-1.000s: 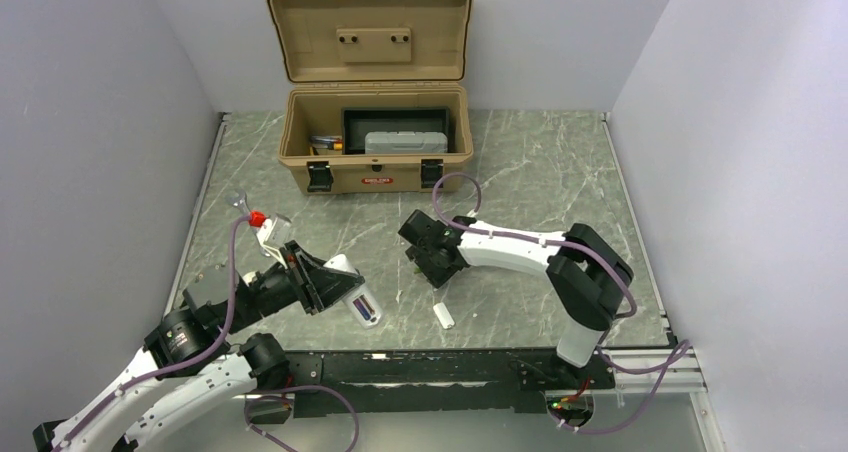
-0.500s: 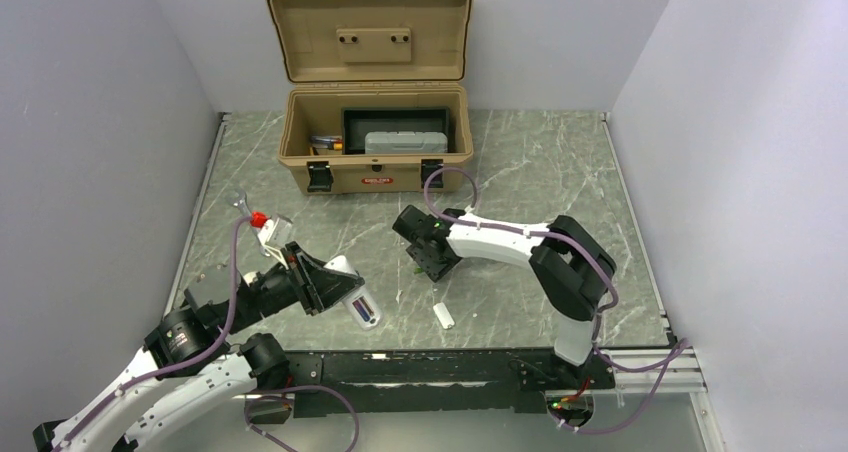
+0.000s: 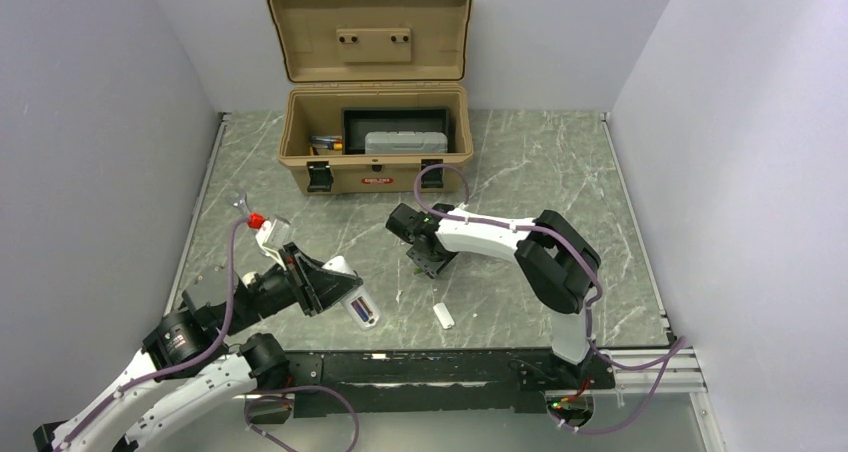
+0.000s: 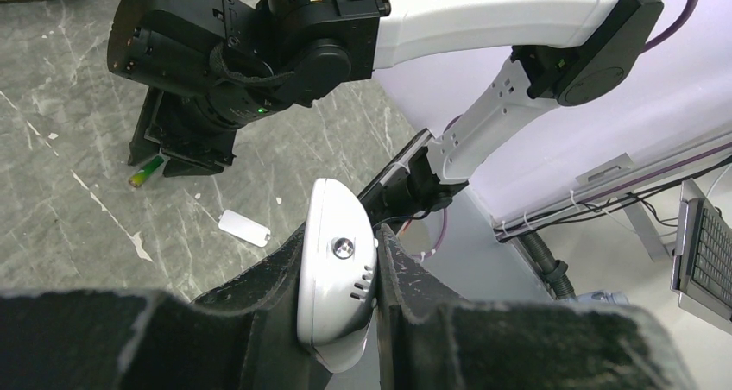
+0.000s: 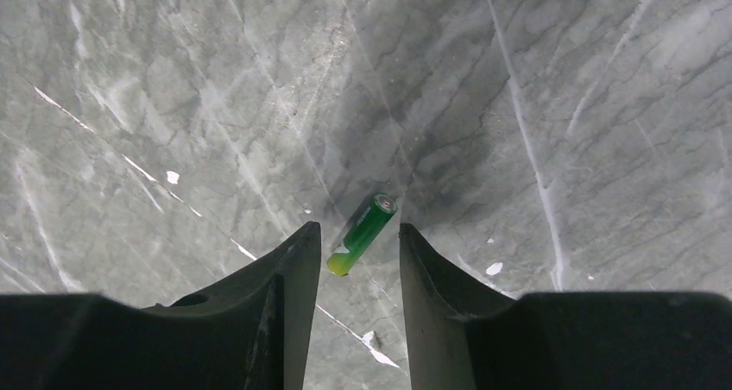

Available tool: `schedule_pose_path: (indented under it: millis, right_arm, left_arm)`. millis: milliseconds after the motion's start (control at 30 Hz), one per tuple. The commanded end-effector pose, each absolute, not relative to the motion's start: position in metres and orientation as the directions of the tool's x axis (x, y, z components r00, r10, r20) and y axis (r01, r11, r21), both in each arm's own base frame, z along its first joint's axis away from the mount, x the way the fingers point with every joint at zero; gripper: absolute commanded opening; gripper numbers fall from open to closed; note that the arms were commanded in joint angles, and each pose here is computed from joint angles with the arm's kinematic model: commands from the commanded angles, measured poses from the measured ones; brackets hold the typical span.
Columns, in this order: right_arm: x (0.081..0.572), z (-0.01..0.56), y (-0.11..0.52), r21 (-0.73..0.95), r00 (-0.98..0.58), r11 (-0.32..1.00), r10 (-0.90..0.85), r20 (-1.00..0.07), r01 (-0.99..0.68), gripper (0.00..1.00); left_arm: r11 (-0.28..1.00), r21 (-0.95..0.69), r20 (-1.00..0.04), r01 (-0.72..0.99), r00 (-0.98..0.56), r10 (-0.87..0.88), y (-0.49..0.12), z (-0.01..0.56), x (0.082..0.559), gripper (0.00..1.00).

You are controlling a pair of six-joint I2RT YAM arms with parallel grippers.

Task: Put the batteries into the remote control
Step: Pick up the battery from the center of the board.

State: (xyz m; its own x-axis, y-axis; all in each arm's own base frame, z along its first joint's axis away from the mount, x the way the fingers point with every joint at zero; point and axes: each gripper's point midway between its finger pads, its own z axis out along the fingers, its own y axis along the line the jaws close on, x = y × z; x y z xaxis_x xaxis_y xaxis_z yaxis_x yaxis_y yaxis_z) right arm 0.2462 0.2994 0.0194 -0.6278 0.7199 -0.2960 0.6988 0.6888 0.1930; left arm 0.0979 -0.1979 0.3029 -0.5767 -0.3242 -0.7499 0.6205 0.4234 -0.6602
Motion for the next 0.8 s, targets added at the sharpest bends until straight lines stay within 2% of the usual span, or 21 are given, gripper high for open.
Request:
schedule_pose_path:
  millis: [0,333,400,567,700,767]
  right_arm:
    - [0.245,0.023,0.292,0.159,-0.629,0.692,0.712,-0.314,0.704,0.4]
    - [0.24,0.012,0.289,0.117,-0.656,0.713,0.688,-0.309,0.692,0.27]
    - [0.24,0.013,0.29,0.125,-0.661,0.718,0.684,-0.31,0.685,0.22]
    - [0.238,0.015,0.284,0.125,-0.678,0.743,0.656,-0.331,0.658,0.0]
    - [0.238,0.022,0.274,0.113,-0.711,0.792,0.593,-0.378,0.601,0.0]
    - [0.241,0.027,0.273,0.134,-0.75,0.845,0.523,-0.405,0.517,0.0]
  left_arm:
    - [0.411,-0.648,-0.762,0.641,-0.543,-0.353,-0.196,0.313,0.099,0.0]
    - [0.413,-0.647,-0.762,0.641,-0.543,-0.352,-0.196,0.314,0.1,0.0]
    - [0.411,-0.649,-0.76,0.64,-0.545,-0.353,-0.196,0.314,0.1,0.0]
    - [0.411,-0.65,-0.76,0.639,-0.544,-0.357,-0.196,0.315,0.099,0.0]
    - [0.415,-0.649,-0.761,0.637,-0.543,-0.355,-0.196,0.316,0.1,0.0]
    - [0.414,-0.651,-0.759,0.637,-0.547,-0.353,-0.197,0.316,0.101,0.0]
